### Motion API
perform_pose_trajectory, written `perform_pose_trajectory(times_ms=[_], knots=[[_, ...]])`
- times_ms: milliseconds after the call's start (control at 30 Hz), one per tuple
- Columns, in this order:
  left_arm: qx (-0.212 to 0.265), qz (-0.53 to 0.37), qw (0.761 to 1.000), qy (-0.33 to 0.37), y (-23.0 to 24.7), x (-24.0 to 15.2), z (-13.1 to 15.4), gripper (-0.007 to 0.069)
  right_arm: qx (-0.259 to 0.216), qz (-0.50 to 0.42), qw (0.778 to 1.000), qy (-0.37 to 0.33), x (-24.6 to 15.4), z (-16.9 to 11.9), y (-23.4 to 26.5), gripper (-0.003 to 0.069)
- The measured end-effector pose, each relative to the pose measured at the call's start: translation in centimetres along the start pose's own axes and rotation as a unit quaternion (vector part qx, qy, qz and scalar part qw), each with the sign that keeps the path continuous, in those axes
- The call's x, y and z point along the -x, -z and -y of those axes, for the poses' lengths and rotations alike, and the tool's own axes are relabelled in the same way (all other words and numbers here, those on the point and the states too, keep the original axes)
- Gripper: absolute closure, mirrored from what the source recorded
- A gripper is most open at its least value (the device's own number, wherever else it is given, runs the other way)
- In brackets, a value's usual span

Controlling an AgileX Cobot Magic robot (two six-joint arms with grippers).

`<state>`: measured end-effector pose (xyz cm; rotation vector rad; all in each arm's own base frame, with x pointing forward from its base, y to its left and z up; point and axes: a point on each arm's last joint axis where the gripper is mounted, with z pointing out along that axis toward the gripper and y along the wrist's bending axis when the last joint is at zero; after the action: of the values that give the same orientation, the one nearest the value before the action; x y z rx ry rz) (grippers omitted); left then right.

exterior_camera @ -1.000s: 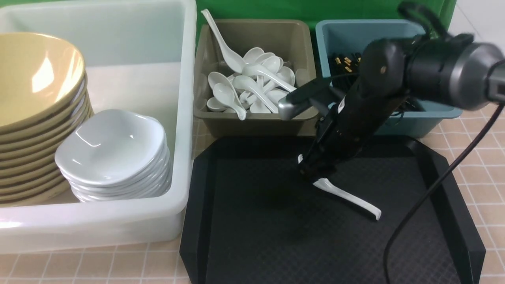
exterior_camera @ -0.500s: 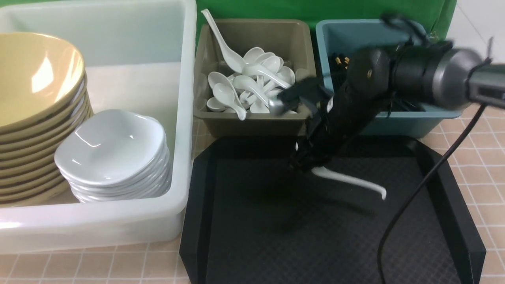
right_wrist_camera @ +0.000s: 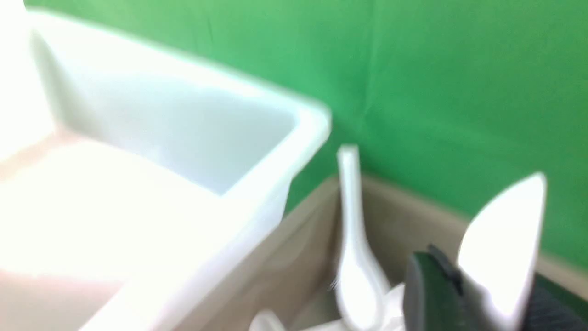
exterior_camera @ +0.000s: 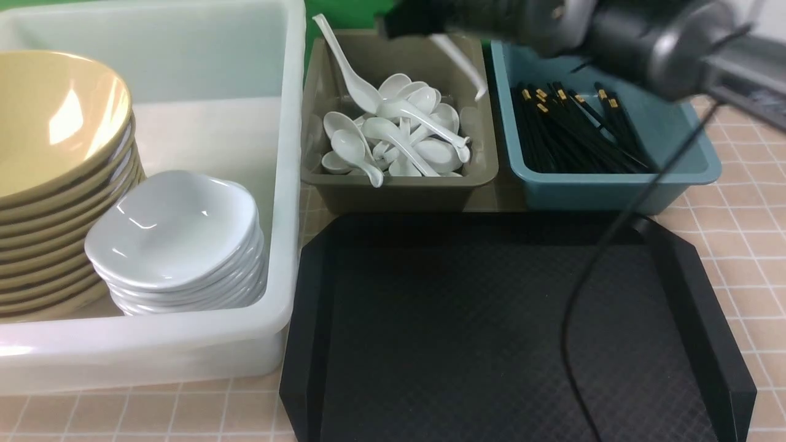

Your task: On brown table put chopsticks spoon bowls plates into blue grey white boxes.

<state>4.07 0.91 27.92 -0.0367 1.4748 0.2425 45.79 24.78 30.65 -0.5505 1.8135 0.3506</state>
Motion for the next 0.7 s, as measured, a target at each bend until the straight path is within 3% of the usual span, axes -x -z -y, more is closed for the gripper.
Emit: perform_pose_trajectory(times_ms=[167,233,300,433,500,700], knots=[[-0.007,0.003,1.000,0.000,0.0,0.0,0.1,0.0621,0.046,-0.080,0.995,0.023,0.1,-0.6,-0.5,0.0242],[-0.008,0.006,1.000,0.000,0.0,0.1,0.1,0.0621,0.062,-0.100,0.992,0.032,1.4,-0.7,0.5,0.0233],[-0.008,0.016,1.000,0.000,0.0,0.3,0.1,0.0621,0.080,-0.142,0.986,0.047,3.9,-0.5,3.5,0.0284],[-0.008,0.017,1.000,0.000,0.0,0.3,0.1,0.0621,0.067,-0.185,0.978,0.071,7.9,1.4,10.3,0.0529],[-0.008,0.016,1.000,0.000,0.0,0.3,0.1,0.0621,0.059,-0.199,0.975,0.074,8.9,2.0,13.5,0.0603],[-0.008,0.016,1.000,0.000,0.0,0.3,0.1,0.0621,0.082,-0.228,0.967,0.076,7.9,1.1,18.9,0.0620]])
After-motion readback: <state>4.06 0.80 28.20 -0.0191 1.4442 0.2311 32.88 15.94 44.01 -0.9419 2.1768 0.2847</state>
